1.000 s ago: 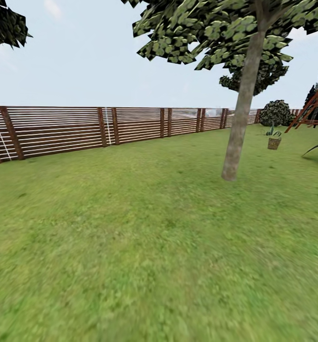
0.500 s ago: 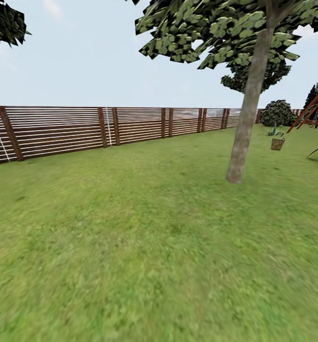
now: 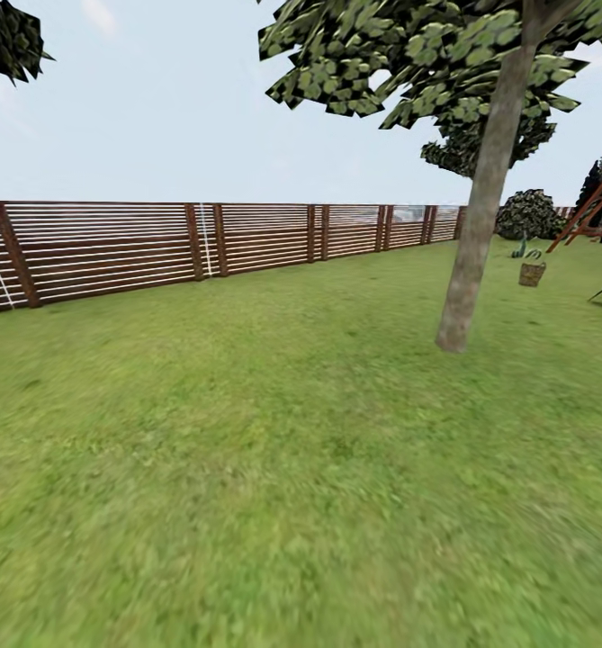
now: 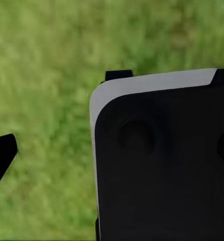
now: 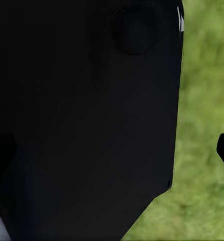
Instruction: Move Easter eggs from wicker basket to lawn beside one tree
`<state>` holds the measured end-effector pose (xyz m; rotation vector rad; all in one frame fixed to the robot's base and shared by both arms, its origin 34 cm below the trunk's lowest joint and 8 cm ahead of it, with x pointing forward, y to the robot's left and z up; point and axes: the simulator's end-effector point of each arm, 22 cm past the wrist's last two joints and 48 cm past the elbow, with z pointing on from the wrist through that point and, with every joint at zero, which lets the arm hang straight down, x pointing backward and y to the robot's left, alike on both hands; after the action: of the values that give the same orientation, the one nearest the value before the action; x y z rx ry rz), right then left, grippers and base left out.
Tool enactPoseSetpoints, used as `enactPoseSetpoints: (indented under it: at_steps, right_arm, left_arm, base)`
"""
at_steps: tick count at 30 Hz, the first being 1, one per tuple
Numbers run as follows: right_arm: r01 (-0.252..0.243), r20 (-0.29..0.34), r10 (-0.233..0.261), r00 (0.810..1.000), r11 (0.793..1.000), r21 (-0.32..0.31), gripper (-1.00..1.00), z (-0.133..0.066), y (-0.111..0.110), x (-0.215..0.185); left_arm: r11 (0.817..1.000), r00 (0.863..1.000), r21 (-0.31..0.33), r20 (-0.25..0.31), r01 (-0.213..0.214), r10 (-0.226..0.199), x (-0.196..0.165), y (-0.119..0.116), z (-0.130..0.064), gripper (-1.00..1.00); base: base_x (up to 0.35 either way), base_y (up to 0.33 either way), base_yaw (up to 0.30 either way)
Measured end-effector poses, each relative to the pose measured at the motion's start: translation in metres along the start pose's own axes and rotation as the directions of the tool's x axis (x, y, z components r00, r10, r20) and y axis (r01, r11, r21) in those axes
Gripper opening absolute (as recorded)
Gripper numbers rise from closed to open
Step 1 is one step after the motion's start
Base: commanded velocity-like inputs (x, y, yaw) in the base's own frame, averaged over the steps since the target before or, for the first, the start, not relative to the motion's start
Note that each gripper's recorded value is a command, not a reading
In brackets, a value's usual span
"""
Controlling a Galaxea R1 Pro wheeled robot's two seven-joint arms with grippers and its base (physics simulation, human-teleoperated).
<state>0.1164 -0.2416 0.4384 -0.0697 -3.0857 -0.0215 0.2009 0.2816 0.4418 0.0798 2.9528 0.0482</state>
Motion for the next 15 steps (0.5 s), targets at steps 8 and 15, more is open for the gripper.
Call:
enactPoseSetpoints:
  at_steps: [8, 15]
  right_arm:
    - [0.0, 0.001, 0.0, 1.0, 1.0, -0.001, 1.0, 0.0, 0.0005, -0.0006]
    - [0.0, 0.001, 0.0, 1.0, 1.0, 0.0, 1.0, 0.0, 0.0001, -0.0005]
  left_arm:
    - [1.0, 1.0, 0.006, -0.002, -0.017, 0.017, 0.0008, -0.0028, -0.0001, 1.0]
    - [1.0, 1.0, 0.008, -0.003, -0.027, 0.027, 0.0015, -0.0036, -0.0001, 1.0]
  base:
    - [0.315, 0.113, 0.0]
    - [0.315, 0.114, 0.0]
